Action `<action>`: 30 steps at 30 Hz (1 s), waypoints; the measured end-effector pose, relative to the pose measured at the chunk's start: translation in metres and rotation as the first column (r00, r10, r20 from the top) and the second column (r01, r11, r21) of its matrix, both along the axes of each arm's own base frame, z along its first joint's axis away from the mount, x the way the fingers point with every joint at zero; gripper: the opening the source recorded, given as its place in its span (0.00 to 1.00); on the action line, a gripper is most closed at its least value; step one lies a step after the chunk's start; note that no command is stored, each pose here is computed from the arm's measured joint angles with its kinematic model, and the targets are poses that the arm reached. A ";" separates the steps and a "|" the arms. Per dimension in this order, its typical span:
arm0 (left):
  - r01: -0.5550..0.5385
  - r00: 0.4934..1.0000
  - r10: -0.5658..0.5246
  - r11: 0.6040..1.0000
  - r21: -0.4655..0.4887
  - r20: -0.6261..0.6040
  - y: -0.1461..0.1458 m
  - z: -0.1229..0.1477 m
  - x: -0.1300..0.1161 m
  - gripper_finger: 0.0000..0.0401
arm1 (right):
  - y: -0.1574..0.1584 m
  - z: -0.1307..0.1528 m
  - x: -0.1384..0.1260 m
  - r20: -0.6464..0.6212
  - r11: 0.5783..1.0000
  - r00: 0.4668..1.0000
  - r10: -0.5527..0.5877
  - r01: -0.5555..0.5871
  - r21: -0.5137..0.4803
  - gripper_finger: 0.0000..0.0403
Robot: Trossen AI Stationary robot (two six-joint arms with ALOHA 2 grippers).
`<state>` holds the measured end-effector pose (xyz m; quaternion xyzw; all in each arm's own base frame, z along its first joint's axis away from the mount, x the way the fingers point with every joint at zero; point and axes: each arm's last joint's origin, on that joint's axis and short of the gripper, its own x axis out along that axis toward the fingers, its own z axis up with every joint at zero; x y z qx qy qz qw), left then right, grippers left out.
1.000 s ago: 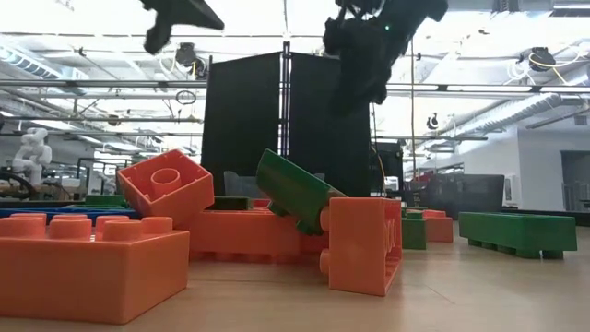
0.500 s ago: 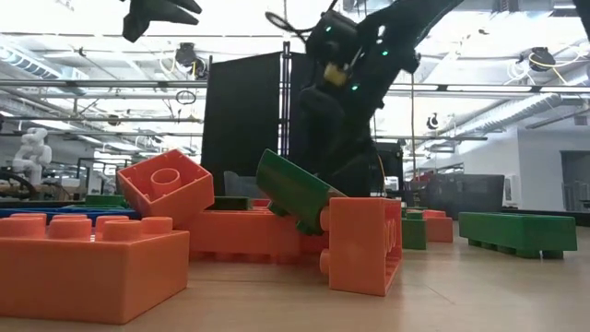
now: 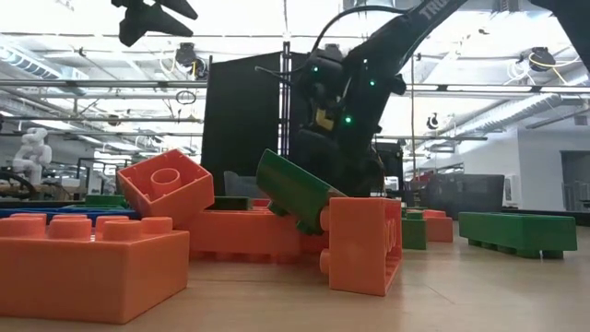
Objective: Sort blocks
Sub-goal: Put the blue game piece into the right black bin
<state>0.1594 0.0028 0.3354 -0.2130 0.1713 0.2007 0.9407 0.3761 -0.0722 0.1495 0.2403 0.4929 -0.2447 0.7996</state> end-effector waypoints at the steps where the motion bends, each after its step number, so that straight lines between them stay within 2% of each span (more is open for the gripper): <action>1: 0.000 1.000 0.000 1.000 0.001 -0.005 0.000 0.000 0.000 0.40 | 0.000 -0.001 0.000 0.002 1.000 1.000 -0.003 0.003 0.002 0.66; 11: -0.004 0.999 0.003 1.000 -0.002 -0.049 0.000 -0.008 -0.001 0.40 | 0.004 -0.003 -0.002 -0.027 0.997 0.998 -0.063 0.064 0.040 0.66; 18: -0.010 0.998 0.010 1.000 0.000 -0.057 0.000 -0.010 -0.001 0.40 | 0.002 -0.007 -0.015 -0.183 0.999 0.982 -0.054 0.055 -0.001 0.66; 22: -0.021 0.998 0.021 1.000 0.006 -0.056 0.001 -0.010 -0.001 0.40 | -0.004 -0.006 -0.022 -0.227 0.997 0.971 -0.070 0.072 0.004 0.66; 27: -0.023 0.998 0.023 1.000 0.007 -0.056 0.001 -0.010 -0.001 0.40 | -0.006 0.002 -0.022 -0.189 0.995 0.980 -0.059 0.073 0.071 0.66; 30: -0.023 0.998 0.024 1.000 0.008 -0.056 0.001 -0.010 -0.001 0.40 | -0.008 0.013 -0.020 -0.175 0.995 0.983 -0.058 0.070 0.066 0.66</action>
